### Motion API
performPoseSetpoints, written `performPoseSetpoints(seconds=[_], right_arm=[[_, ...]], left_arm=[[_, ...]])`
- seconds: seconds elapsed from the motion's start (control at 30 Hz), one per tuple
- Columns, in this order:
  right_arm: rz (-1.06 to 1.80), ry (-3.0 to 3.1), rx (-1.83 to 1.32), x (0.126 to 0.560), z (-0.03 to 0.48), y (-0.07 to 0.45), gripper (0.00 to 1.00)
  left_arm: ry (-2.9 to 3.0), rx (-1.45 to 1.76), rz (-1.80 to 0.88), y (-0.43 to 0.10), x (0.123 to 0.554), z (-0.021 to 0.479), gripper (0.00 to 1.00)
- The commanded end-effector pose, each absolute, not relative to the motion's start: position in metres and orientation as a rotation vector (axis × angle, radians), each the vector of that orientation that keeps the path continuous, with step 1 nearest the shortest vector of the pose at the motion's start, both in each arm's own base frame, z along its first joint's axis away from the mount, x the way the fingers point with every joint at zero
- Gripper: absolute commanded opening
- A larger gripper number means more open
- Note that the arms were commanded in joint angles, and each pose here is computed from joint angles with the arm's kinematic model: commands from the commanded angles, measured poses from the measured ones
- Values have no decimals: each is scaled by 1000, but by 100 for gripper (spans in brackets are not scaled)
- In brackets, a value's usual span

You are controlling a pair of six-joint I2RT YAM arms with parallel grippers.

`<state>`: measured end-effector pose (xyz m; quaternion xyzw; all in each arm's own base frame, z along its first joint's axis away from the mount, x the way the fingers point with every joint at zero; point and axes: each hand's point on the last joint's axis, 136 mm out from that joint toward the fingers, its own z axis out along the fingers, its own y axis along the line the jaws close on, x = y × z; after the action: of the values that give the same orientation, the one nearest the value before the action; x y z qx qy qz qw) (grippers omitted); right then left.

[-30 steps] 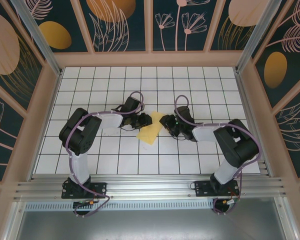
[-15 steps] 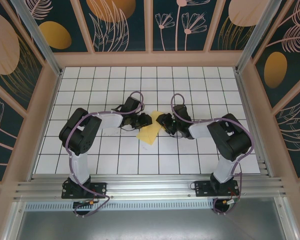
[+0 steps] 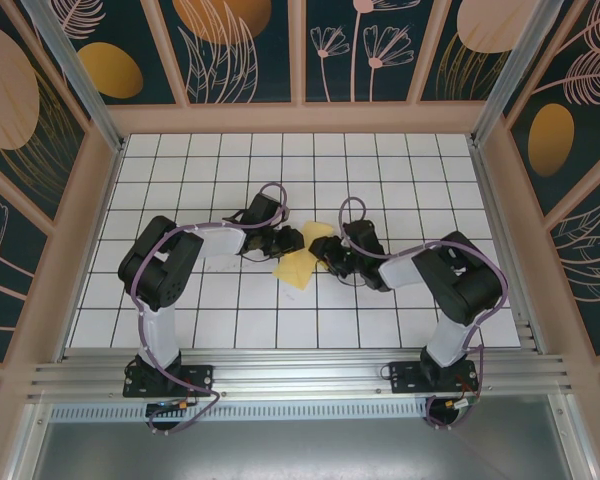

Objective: Fold a paper plane with a square sheet of paper (pick it up from the middle)
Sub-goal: Turn over the paper at the center of the table.

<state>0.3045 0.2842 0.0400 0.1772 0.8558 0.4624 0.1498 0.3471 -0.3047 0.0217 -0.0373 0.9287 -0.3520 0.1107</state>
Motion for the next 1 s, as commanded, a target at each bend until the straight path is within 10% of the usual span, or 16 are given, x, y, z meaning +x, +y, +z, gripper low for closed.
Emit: performPoseSetpoints(seconds=[0.0, 0.63, 0.97], right_arm=[[1405, 2396, 412, 300, 57, 295, 43], [1355, 2433, 373, 296, 48, 299, 4], [1135, 2486, 273, 302, 64, 284, 0]], left_arm=[[2736, -131, -1028, -303, 351, 18, 30], [2706, -111, -1066, -307, 352, 30, 31], [2550, -109, -1014, -293, 362, 91, 42]])
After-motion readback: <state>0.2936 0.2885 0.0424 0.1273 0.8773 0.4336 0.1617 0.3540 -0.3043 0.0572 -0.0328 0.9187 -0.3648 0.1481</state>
